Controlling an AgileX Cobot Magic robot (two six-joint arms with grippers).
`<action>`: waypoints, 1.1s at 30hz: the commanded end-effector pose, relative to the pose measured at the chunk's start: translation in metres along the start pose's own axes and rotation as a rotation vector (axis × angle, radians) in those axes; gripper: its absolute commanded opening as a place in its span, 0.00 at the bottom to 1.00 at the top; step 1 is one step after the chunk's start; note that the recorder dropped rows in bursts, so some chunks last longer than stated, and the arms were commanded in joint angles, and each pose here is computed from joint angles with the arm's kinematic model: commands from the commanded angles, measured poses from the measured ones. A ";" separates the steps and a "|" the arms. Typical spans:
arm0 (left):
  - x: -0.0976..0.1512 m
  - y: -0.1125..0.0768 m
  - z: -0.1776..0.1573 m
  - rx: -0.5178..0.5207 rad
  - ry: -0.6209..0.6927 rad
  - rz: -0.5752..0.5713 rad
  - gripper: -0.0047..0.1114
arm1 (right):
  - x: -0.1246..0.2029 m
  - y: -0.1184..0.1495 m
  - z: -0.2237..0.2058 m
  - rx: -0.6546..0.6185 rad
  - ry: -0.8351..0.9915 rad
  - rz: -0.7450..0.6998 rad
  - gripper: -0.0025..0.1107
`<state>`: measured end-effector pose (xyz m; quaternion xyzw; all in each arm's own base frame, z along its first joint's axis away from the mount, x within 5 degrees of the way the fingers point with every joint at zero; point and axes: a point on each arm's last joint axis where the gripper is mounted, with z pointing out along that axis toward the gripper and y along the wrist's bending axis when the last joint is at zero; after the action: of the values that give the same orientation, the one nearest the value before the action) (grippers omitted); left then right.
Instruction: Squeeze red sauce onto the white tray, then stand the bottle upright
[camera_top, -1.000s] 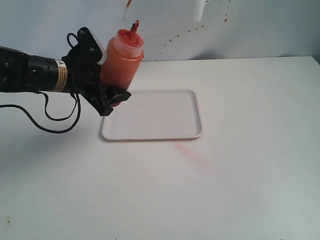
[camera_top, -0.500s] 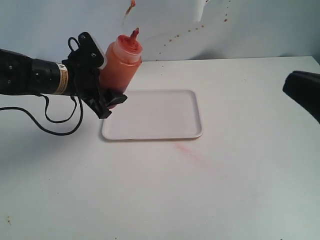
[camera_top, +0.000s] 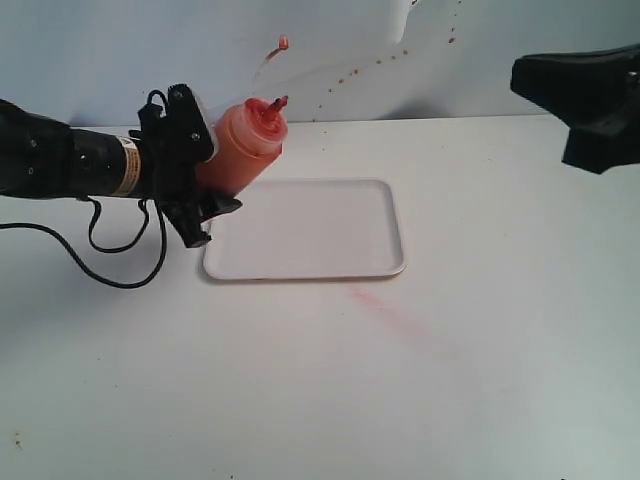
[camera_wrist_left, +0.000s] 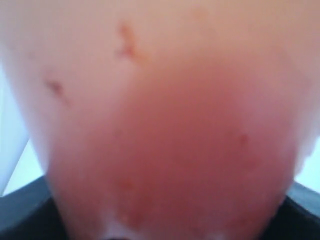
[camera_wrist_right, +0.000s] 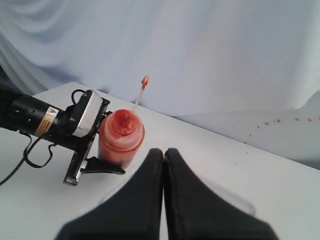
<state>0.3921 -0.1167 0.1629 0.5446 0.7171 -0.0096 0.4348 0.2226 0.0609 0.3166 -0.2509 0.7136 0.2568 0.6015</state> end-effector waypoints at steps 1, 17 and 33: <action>0.003 0.014 -0.005 -0.110 0.095 0.082 0.04 | 0.000 -0.019 0.019 0.023 0.040 -0.054 0.02; -0.037 0.056 -0.013 -0.300 0.178 0.471 0.04 | 0.016 -0.091 0.096 0.054 0.134 -0.016 0.02; -0.064 0.086 -0.025 -0.423 0.259 0.768 0.04 | 0.055 -0.122 0.133 0.033 0.209 -0.101 0.02</action>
<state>0.4460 -0.1182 0.2449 0.6642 0.5196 0.3395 0.4167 0.3882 0.0555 0.2333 -0.2980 0.7677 0.1894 0.5348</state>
